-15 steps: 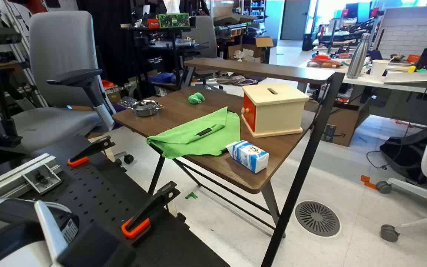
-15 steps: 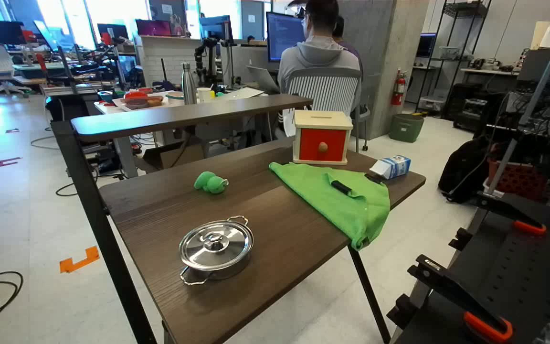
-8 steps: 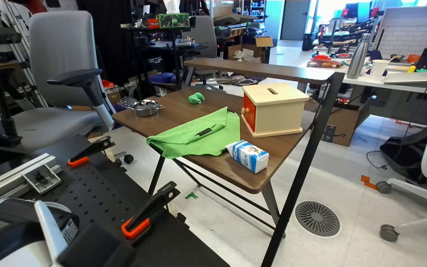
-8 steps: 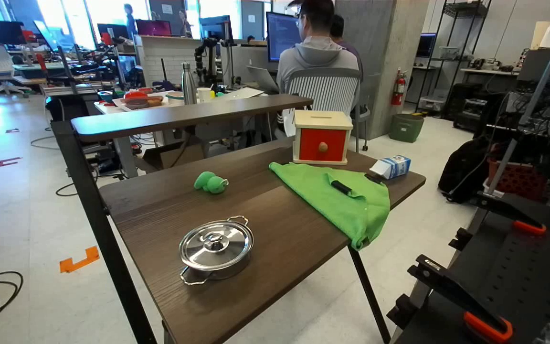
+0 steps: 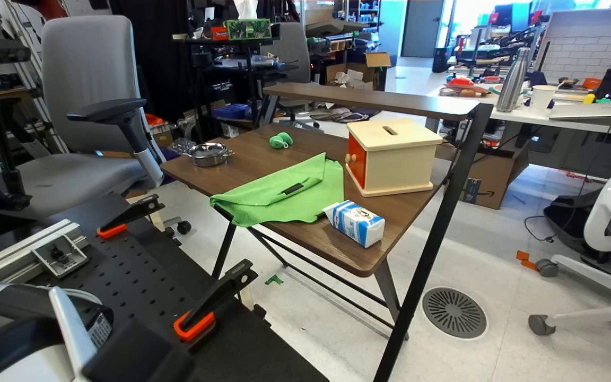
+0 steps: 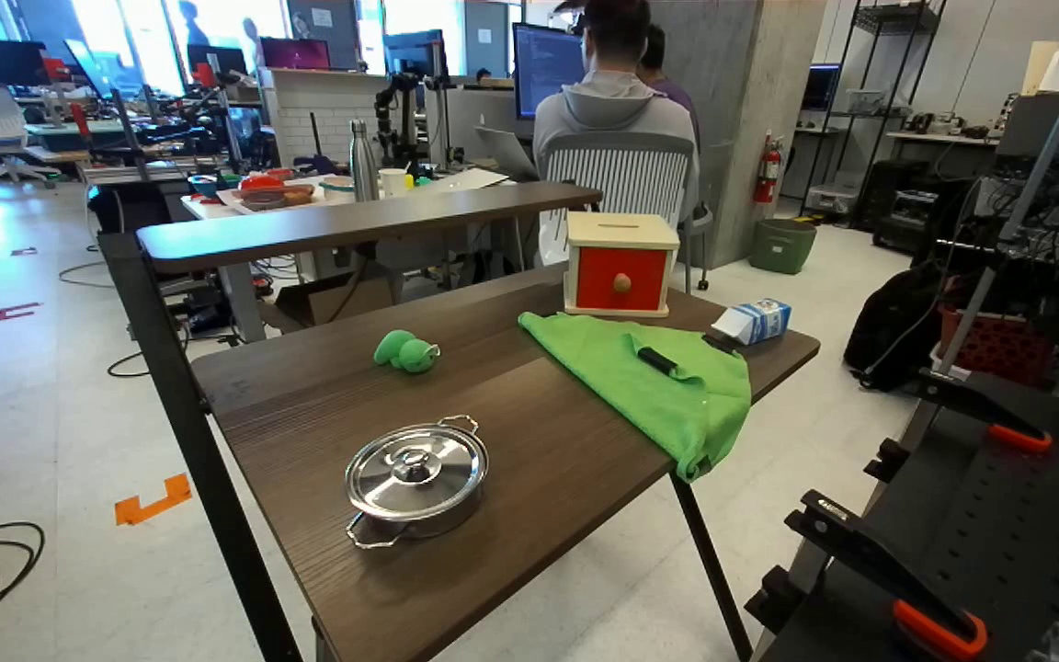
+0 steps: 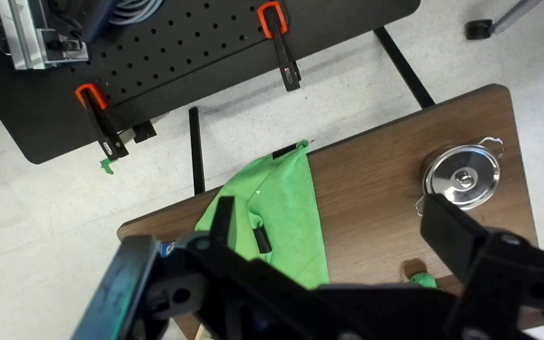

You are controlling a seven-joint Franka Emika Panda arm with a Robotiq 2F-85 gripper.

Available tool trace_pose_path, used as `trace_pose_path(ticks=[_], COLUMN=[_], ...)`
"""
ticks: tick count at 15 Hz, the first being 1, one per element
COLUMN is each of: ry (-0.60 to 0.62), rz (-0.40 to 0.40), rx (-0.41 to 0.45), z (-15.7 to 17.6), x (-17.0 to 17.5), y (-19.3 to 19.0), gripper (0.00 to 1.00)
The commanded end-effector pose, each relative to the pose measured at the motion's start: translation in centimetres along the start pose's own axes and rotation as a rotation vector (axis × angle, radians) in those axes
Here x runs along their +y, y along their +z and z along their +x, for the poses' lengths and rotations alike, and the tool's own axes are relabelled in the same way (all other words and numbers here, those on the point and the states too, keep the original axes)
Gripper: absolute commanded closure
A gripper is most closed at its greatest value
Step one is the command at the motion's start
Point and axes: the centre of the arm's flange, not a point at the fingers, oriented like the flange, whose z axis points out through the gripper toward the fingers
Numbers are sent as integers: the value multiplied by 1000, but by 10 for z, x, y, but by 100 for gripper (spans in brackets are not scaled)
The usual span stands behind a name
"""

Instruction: Open the drawer of the box.

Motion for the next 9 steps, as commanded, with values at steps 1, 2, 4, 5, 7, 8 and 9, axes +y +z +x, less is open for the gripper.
trace_pose_path(ticks=[1,2,4,5,7,8,9], ry=[66,85,123,142,177,191,208], rz=[35,50,60,65,59,53,52], rx=[32,38,41,36,32,27,22], z=[32,42,58,66,82,89,96], x=[-2,-1,2,5,13,17,20], y=[13,19,31,39,54,62,70], gripper=[0,0,0,0,0,0,0])
